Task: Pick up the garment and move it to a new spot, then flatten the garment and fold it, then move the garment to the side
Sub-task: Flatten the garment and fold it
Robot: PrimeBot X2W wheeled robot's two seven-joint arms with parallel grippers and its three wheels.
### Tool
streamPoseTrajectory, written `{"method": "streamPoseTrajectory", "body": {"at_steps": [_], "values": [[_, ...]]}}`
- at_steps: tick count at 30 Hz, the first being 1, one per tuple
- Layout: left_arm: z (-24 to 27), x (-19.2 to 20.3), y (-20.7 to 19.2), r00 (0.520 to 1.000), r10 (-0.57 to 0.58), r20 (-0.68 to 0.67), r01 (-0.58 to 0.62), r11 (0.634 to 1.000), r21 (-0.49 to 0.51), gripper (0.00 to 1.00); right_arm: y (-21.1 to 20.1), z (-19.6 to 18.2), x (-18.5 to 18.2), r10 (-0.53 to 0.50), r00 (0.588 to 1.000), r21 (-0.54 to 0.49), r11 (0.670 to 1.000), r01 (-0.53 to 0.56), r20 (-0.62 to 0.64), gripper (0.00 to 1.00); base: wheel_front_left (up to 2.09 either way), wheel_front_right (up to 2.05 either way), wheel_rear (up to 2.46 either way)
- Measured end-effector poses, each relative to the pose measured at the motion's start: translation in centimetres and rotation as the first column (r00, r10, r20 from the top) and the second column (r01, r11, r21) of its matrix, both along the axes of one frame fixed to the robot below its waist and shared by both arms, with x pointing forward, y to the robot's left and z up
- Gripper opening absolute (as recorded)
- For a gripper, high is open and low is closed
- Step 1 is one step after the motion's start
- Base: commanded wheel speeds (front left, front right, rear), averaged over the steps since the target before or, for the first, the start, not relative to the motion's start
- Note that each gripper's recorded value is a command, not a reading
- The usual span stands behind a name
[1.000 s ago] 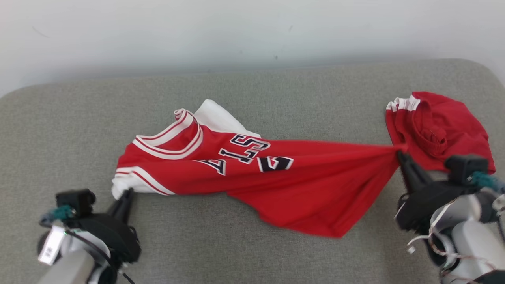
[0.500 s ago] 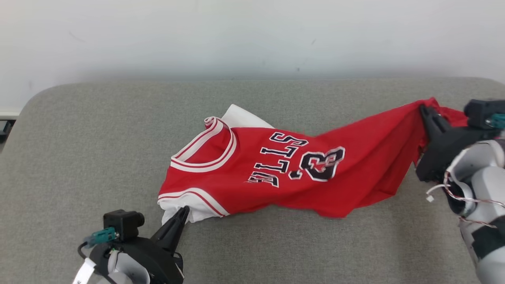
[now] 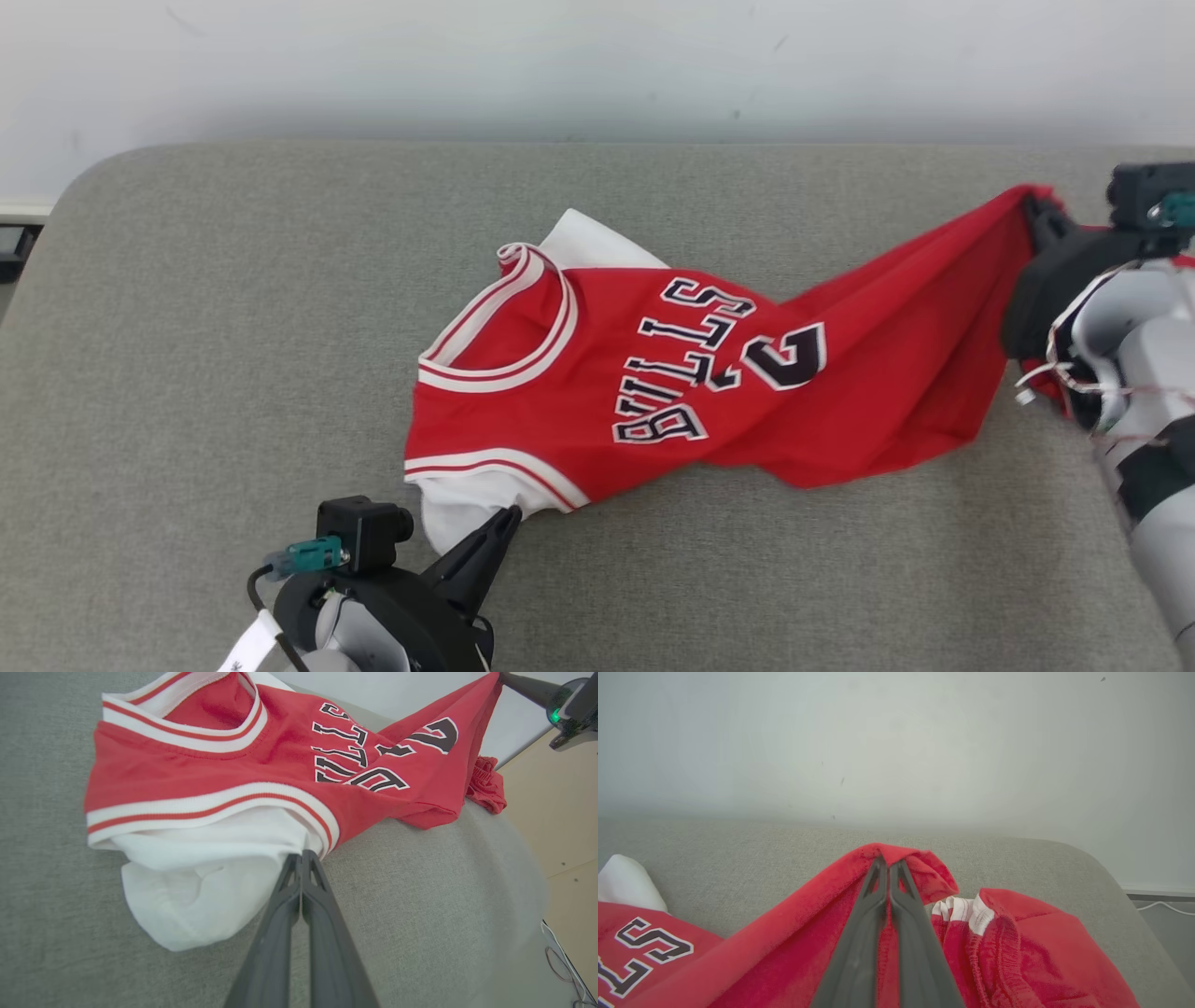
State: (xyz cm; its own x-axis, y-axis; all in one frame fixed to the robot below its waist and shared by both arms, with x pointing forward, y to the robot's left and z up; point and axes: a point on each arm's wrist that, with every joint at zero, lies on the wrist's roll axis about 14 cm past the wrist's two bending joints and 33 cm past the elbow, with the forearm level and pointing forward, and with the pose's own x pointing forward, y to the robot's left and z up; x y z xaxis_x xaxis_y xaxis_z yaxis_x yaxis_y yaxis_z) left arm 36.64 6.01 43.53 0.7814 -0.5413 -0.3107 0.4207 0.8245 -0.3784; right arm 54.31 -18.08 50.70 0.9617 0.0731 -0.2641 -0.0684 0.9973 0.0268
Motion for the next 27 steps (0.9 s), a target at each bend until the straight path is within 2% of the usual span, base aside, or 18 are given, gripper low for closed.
{"method": "streamPoseTrajectory", "body": {"at_steps": [4,6,7,8,9,13,19,27], "values": [[0.6,0.1,0.4,1.0,0.024,0.01,-0.024,1.0,-0.01,0.0,-0.4,1.8,2.0,-0.009,0.999,-0.014,1.0,0.01,0.052,0.0,0.0,0.0,0.0],[0.5,0.4,1.3,0.998,0.055,0.004,-0.055,0.998,0.002,0.0,0.4,0.5,1.9,0.012,1.0,-0.016,1.0,-0.012,0.013,0.0,0.0,0.0,0.0],[0.6,0.7,2.0,0.996,0.089,0.001,-0.089,0.996,-0.002,0.0,0.9,-0.4,1.7,0.02,1.0,-0.013,1.0,-0.02,-0.014,0.42,0.0,0.0,0.0],[0.7,1.2,2.9,0.991,0.133,0.004,-0.133,0.991,-0.004,0.24,1.7,-1.0,1.5,0.034,0.999,-0.007,0.999,-0.035,-0.03,1.0,0.0,0.0,0.0],[0.7,1.5,3.6,0.987,0.16,0.01,-0.16,0.987,0.005,1.0,2.4,-1.4,1.3,0.046,0.998,0.0,0.999,-0.046,-0.036,1.0,0.0,0.0,0.0],[0.7,1.9,4.8,0.98,0.199,0.023,-0.199,0.98,0.022,1.0,4.0,-1.8,0.7,0.078,0.996,0.03,0.997,-0.077,-0.032,1.0,0.0,0.0,0.0],[1.9,2.4,5.3,0.97,0.232,0.078,-0.233,0.972,0.011,1.0,2.3,-0.7,-0.1,0.044,0.998,0.06,0.997,-0.047,0.042,1.0,0.0,0.0,0.0],[1.2,0.7,6.0,0.963,0.258,0.076,-0.26,0.965,0.02,1.0,1.8,-2.3,-3.4,0.038,0.997,0.103,0.994,-0.045,0.07,1.0,0.0,0.0,0.0]]}}
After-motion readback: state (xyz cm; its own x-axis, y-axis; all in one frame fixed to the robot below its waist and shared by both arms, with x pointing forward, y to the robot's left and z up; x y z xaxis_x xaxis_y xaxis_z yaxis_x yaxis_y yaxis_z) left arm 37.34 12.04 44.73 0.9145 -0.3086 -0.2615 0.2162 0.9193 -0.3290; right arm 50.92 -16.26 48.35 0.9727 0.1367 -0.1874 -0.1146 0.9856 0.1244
